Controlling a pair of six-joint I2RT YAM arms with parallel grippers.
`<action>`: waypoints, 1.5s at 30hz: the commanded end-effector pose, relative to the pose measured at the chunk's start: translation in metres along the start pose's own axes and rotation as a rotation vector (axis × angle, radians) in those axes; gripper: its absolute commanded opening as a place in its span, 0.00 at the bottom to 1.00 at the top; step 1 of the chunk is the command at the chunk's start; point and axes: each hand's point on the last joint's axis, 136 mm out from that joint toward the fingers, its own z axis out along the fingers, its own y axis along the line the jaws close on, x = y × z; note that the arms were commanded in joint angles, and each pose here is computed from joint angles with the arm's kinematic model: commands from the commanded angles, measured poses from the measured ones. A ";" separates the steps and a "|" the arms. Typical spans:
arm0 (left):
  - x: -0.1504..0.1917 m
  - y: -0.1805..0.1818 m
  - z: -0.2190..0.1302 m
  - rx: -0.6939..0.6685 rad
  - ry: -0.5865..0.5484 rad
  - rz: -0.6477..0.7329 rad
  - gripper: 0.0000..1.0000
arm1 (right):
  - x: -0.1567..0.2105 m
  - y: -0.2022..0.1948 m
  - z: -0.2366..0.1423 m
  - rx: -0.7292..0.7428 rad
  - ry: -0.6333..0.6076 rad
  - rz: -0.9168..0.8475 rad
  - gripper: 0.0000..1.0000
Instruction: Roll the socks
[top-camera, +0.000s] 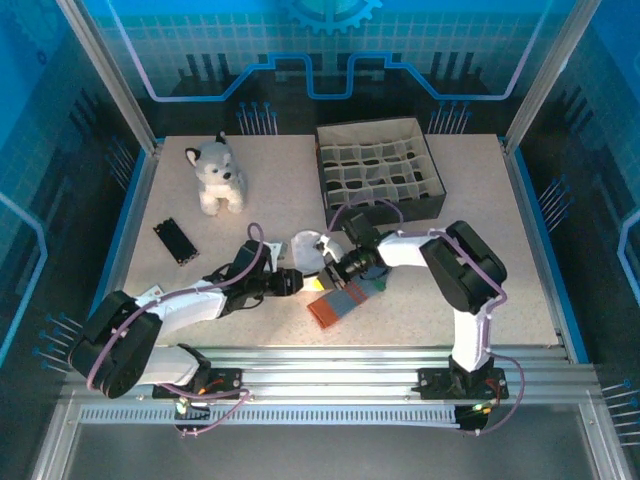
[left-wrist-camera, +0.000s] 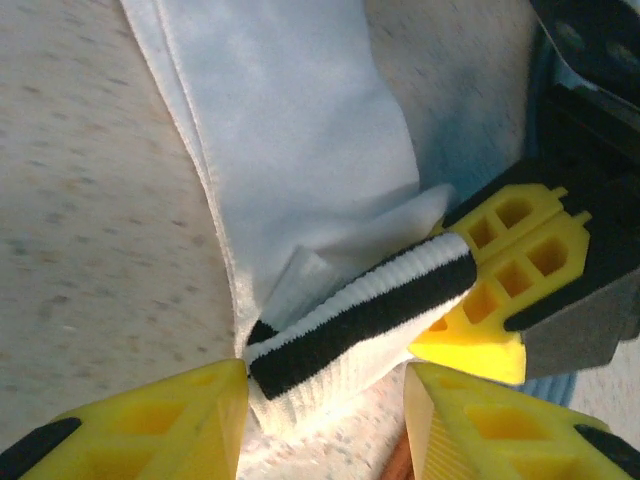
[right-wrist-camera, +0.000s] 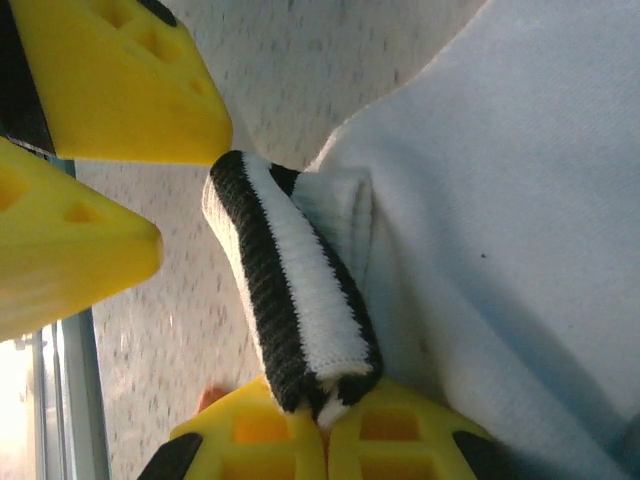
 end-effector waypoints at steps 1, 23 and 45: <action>-0.013 0.011 -0.006 0.004 -0.059 -0.107 0.45 | 0.005 -0.002 0.016 0.024 0.121 0.015 0.00; -0.029 0.004 -0.001 0.154 -0.023 0.080 0.45 | 0.015 -0.028 0.009 0.026 0.134 0.148 0.00; -0.012 0.029 0.047 -0.003 0.186 -0.003 0.08 | 0.012 -0.020 -0.018 0.067 0.068 0.134 0.36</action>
